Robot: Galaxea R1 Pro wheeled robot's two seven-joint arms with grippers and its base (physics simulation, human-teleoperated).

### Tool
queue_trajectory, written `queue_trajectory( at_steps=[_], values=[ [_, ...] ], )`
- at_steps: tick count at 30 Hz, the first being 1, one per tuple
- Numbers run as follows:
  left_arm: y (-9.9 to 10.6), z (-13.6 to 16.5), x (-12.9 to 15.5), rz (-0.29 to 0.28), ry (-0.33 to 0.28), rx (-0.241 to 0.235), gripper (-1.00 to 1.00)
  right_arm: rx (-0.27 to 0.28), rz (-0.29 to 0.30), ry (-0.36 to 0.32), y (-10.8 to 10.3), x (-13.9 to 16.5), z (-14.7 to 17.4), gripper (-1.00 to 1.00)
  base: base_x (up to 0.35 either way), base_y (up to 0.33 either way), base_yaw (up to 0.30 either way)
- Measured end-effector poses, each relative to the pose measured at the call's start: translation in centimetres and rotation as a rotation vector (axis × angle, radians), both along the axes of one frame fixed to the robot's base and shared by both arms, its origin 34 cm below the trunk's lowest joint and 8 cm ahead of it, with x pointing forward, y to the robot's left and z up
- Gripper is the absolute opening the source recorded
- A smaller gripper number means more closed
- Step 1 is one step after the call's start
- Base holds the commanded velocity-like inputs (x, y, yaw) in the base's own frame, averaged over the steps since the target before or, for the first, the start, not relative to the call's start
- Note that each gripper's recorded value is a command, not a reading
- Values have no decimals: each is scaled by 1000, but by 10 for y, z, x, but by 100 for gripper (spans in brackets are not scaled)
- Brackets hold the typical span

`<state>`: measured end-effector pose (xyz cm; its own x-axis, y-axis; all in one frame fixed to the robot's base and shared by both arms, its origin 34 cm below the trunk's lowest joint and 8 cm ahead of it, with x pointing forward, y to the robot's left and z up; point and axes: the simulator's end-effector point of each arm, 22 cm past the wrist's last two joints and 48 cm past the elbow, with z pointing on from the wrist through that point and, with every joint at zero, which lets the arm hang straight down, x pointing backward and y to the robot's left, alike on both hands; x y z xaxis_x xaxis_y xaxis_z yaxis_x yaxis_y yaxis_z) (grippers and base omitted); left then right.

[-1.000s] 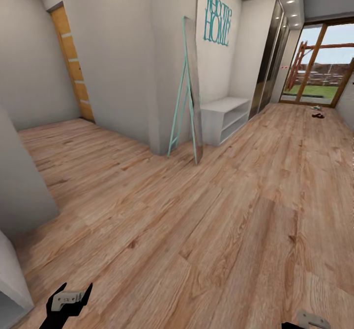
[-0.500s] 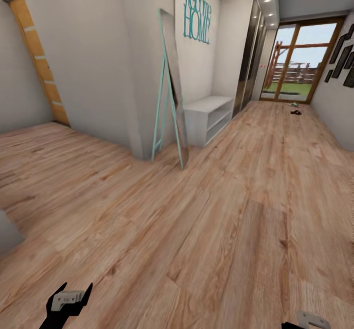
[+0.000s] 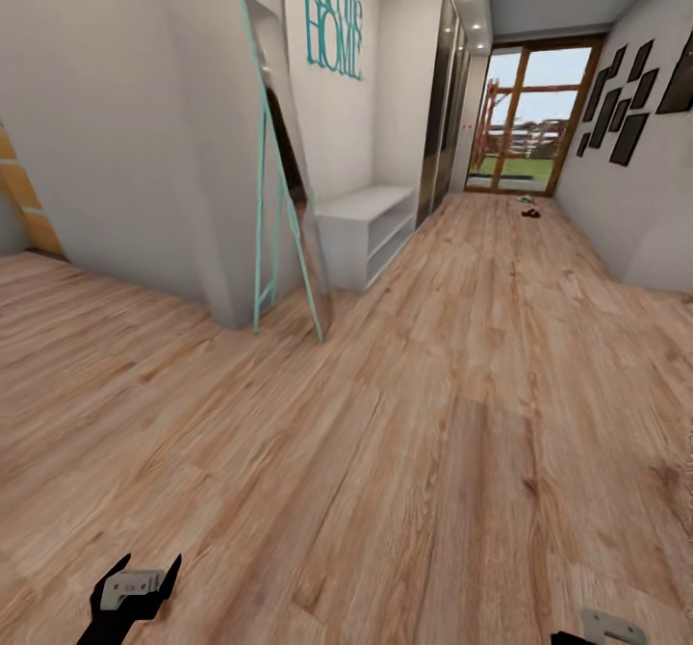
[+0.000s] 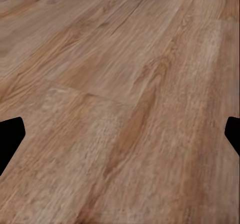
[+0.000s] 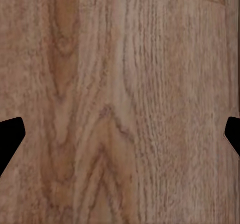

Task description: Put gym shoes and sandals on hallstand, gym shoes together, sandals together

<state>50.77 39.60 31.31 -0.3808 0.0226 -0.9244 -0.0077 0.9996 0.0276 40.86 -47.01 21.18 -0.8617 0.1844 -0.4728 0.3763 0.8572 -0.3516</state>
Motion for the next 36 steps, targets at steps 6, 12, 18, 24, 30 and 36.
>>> queue_trajectory(
  at_steps=[6, 12, 18, 24, 30, 36],
  values=[
    [0, -1, 0, 0, 2, 0, 100, 0, 0, 2, 0, -1, -1, 100, 324, -137, -135],
    [0, -1, -1, 0, 3, 0, 100, 1, 0, 3, 1, -1, -1, 100, 317, -168, -50],
    [0, -1, -1, 0, 3, 0, 100, 1, 0, 3, 1, -1, -1, 100, 315, -181, -16],
    [0, -1, -1, 0, 4, 0, 100, 1, 1, 4, 1, -1, -1, 100, 314, -185, -5],
    [0, -2, -1, 0, 4, 0, 100, 1, 1, 4, 1, -1, -1, 100, 313, -186, -1],
    [0, -2, -1, 0, 4, 0, 100, 1, 1, 4, 1, -1, -1, 100, 313, -186, 0]
  ],
)
